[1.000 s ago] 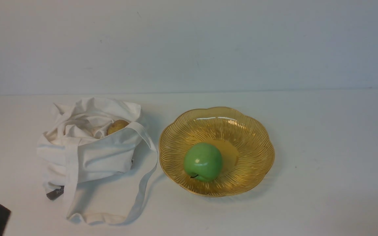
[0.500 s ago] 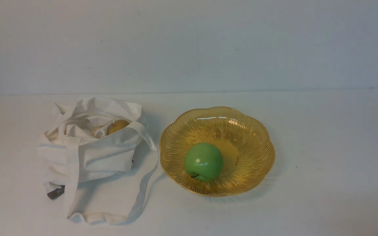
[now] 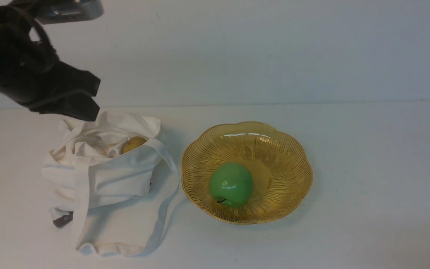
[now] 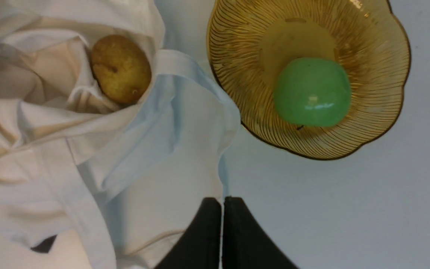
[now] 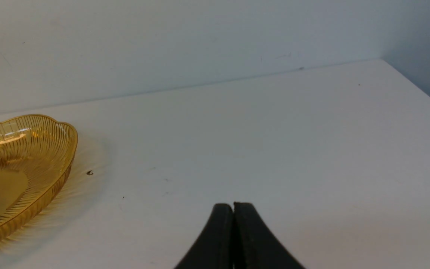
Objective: Take the fruit out of the cloth bag on the white table and place them on a plate.
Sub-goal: 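Reach into the cloth bag and grasp the kiwi with the left gripper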
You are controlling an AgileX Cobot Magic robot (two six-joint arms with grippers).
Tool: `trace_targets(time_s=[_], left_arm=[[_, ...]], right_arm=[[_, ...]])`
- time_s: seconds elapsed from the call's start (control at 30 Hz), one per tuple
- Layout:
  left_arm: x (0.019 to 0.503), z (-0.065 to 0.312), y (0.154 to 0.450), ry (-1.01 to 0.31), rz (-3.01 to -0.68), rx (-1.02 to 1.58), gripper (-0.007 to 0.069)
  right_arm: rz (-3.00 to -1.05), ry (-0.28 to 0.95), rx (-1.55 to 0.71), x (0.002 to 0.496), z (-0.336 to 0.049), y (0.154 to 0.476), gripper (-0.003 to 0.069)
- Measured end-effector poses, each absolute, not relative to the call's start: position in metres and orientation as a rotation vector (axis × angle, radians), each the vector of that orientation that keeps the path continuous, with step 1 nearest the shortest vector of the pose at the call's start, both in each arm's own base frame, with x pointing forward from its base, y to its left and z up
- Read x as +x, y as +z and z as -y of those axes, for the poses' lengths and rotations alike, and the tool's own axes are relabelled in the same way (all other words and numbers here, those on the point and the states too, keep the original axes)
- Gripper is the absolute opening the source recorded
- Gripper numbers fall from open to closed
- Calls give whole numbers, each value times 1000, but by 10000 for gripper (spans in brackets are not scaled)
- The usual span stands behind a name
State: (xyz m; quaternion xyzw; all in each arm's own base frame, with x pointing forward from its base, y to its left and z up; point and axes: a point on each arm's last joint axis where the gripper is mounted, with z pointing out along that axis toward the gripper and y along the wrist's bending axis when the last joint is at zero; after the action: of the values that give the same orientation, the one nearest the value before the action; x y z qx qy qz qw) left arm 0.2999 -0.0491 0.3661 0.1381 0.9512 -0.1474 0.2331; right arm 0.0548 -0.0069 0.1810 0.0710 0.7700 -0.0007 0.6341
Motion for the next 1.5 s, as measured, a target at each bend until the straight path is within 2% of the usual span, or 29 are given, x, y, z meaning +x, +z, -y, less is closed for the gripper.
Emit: trace_targets(time_s=[0.33,0.7,0.87,0.97,1.03,1.07,1.1,1.23,1.37,1.5], left_arm=[[393,65,308,-313,-2776,430,-8],[421,67,288,-205,-2767,429,3],[429,69,274,-205,-2768,422,83],[434,76,259,-205,-2786,436,201],[437,79,247,-201,-2814,442,318],[437,79,247,-201,-2814,442,318],[439,80,240,-191,-2831,444,389],[443,81,224,-184,-2867,448,521],[444,80,217,-176,-2886,434,547],[446,76,213,-108,-2903,388,552]], right_arm=[[-1760,-2,162,55,7,181,-15],[-1760,-2,162,55,7,181,-15],[-1760,-2,162,55,7,181,-15],[-1760,-2,162,55,7,181,-15],[-1760,-2,162,55,7,181,-15],[-1760,-2,162,55,7,181,-15],[-1760,-2,162,55,7,181,-15],[-1760,-2,162,55,7,181,-15],[-1760,-2,162,55,7,181,-15],[-1760,-2,162,55,7,181,-15]])
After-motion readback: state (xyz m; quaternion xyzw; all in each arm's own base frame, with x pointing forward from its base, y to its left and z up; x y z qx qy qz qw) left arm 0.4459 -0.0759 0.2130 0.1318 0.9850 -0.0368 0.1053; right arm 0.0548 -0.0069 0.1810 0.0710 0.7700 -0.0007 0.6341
